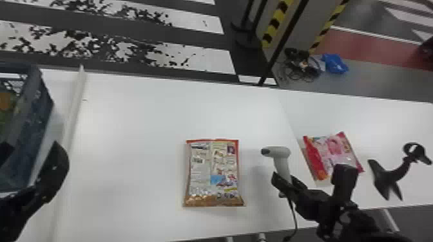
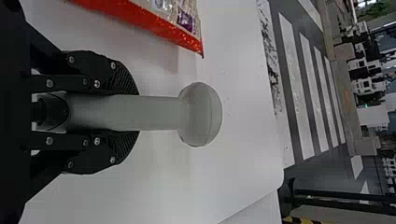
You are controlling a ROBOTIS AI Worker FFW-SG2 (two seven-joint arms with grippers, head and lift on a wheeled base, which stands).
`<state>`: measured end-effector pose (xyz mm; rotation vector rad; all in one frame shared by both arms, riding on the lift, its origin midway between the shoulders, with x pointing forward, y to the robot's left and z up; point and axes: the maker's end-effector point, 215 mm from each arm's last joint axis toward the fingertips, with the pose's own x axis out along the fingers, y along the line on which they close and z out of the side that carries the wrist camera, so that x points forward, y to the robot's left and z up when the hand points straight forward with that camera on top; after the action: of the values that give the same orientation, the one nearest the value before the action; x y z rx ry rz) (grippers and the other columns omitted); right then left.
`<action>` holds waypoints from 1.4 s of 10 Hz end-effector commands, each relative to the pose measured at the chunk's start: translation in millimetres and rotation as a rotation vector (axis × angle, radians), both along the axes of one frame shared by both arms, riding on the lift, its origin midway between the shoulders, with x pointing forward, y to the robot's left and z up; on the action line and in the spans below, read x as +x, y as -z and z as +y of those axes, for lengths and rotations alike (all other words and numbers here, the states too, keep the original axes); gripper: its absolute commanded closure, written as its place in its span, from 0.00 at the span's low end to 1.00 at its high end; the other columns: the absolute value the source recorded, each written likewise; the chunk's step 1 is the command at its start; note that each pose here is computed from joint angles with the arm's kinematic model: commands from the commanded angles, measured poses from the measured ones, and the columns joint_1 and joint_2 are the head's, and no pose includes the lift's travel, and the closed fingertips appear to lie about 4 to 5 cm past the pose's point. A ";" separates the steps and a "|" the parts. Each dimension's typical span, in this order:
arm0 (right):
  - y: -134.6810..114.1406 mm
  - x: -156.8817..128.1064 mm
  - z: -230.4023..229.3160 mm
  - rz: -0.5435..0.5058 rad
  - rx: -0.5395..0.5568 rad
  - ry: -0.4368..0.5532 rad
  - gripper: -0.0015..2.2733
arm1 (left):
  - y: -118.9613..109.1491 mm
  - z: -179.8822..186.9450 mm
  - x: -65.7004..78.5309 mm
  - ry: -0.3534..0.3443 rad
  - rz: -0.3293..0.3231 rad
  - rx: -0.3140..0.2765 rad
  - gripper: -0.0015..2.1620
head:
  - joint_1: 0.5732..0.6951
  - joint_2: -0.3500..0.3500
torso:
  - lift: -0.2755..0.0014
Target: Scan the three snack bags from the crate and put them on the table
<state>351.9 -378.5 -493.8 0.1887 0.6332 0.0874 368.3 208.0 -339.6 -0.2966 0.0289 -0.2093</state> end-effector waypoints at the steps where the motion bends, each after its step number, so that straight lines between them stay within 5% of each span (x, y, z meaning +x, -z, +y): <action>1: -34.2 -9.8 24.4 -0.019 0.076 -0.007 0.91 | -0.6 -3.0 -0.4 0.004 -0.001 -0.002 0.02 | 1.00 0.11 | 0.66; 3: -64.6 -30.3 68.6 0.018 0.250 -0.031 0.91 | -1.8 -8.2 0.1 0.006 -0.002 -0.002 0.02 | 1.00 0.16 | 0.66; 7: -89.8 -37.5 155.9 0.026 0.358 -0.146 0.93 | -5.4 -17.5 0.4 0.016 -0.008 -0.003 0.02 | 1.00 0.32 | 0.66; 14: -31.3 -7.3 226.7 0.018 0.055 -0.205 0.93 | -6.6 -13.2 -2.5 0.015 -0.008 0.013 0.02 | 1.00 0.58 | 0.66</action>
<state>345.7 -153.5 -455.7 0.1935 0.6565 0.3009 366.7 193.0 -332.6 -0.2861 0.0235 -0.2270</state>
